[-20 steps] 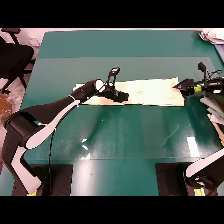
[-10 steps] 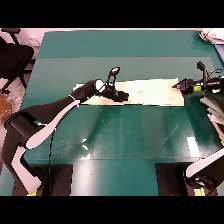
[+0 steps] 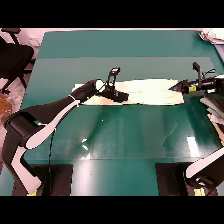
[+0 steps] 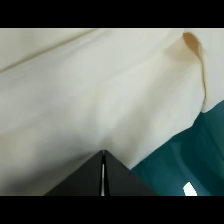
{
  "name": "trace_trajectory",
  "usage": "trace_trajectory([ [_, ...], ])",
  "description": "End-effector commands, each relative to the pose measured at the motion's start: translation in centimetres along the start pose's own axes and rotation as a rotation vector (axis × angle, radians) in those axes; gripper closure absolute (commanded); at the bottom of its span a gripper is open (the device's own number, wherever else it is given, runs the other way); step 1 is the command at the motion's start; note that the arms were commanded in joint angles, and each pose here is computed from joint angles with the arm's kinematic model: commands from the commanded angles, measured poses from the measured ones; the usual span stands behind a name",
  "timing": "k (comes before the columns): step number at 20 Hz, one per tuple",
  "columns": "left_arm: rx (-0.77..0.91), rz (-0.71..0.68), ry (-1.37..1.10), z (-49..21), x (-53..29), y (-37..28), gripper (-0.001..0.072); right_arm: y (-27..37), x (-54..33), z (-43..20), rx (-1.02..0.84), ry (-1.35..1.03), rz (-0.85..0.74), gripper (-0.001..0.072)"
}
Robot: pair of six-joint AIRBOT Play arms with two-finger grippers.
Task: Fold the shirts.
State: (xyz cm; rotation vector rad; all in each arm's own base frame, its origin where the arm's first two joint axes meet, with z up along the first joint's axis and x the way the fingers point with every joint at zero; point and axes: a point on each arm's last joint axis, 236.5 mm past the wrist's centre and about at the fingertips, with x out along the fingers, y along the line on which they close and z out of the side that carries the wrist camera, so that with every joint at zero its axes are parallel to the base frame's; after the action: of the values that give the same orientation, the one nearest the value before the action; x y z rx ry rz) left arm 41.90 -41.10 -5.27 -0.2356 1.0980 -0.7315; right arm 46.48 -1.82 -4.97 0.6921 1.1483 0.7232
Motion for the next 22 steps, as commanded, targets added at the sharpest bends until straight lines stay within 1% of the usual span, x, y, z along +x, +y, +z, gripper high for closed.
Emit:
trace_trajectory([
  [1, 0.008, 0.003, 0.011, -0.2, 0.0, 0.1, 0.0684, 2.0, -0.4, 0.7, -0.002, 0.014, 0.015, 0.0694],
  [10, 0.039, 0.038, -0.065, 1.4, 0.3, 1.1, 0.0684, 13.1, 0.1, 0.6, -0.181, 0.068, 0.021, 0.0695],
  [18, -0.005, 0.04, -0.01, -0.6, 2.6, 2.4, 0.0684, 24.2, 2.3, 0.6, -0.362, 0.042, 0.014, 0.0695],
  [22, -0.011, 0.033, 0.008, -1.0, 2.6, 2.2, 0.0684, 30.2, 3.4, 1.9, -0.441, 0.002, 0.031, 0.0695],
])
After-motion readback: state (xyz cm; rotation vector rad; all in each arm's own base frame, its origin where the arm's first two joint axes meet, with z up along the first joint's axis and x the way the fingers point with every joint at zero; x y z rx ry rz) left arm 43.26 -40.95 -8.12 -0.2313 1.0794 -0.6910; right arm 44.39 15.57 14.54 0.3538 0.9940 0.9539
